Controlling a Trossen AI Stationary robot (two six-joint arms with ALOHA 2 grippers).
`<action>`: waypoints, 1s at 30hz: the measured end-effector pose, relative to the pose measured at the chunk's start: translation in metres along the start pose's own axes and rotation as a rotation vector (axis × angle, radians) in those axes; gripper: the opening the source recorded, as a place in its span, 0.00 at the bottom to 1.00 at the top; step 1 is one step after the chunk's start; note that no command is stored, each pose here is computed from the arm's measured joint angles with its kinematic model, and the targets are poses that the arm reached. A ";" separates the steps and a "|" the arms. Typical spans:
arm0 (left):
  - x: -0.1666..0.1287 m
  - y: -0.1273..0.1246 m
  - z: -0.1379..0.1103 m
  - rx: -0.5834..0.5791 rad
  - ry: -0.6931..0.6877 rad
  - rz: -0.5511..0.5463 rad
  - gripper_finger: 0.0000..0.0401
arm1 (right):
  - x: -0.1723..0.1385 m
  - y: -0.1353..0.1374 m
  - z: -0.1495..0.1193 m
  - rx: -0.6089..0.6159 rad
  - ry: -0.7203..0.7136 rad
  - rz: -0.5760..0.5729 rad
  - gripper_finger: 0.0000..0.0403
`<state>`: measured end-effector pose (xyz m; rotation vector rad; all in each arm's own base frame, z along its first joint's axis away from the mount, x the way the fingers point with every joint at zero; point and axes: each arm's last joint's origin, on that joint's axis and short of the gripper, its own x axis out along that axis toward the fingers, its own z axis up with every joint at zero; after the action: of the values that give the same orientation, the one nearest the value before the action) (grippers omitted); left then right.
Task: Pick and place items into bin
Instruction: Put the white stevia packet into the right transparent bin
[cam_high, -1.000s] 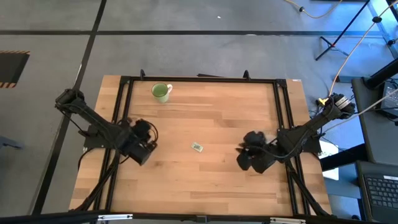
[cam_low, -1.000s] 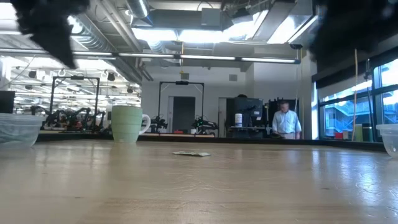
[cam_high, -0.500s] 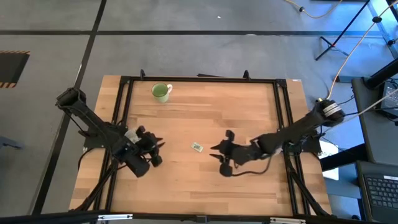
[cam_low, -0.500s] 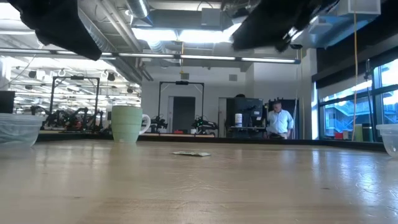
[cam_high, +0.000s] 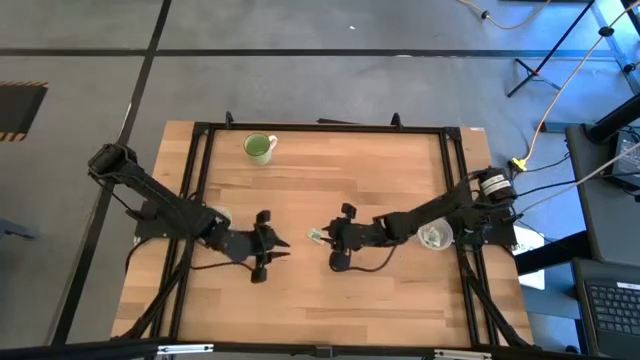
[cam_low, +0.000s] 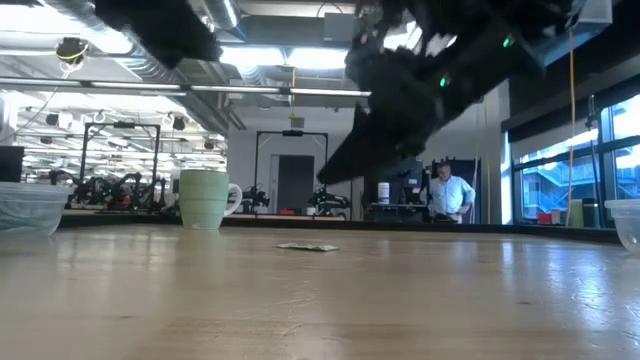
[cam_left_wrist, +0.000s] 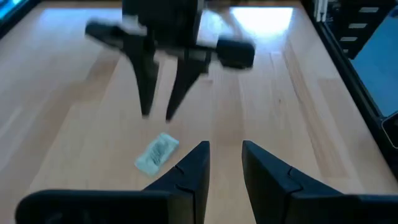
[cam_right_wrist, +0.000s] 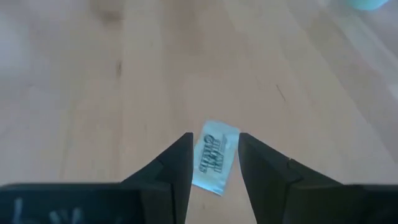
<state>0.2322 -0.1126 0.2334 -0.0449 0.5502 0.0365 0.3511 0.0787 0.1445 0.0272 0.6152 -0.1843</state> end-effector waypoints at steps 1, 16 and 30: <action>0.001 0.005 0.003 0.012 -0.005 -0.012 0.22 | 0.003 -0.002 -0.002 -0.003 0.011 -0.005 0.33; -0.039 0.066 0.043 0.092 -0.216 -0.033 0.22 | 0.032 -0.008 -0.027 -0.029 0.079 0.015 0.33; -0.095 0.092 -0.003 -0.008 -0.394 0.060 0.22 | 0.040 -0.012 -0.034 0.025 0.108 0.019 0.30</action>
<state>0.1460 -0.0231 0.2776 -0.0282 0.1571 0.1042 0.3619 0.0631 0.0941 0.0677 0.7200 -0.1731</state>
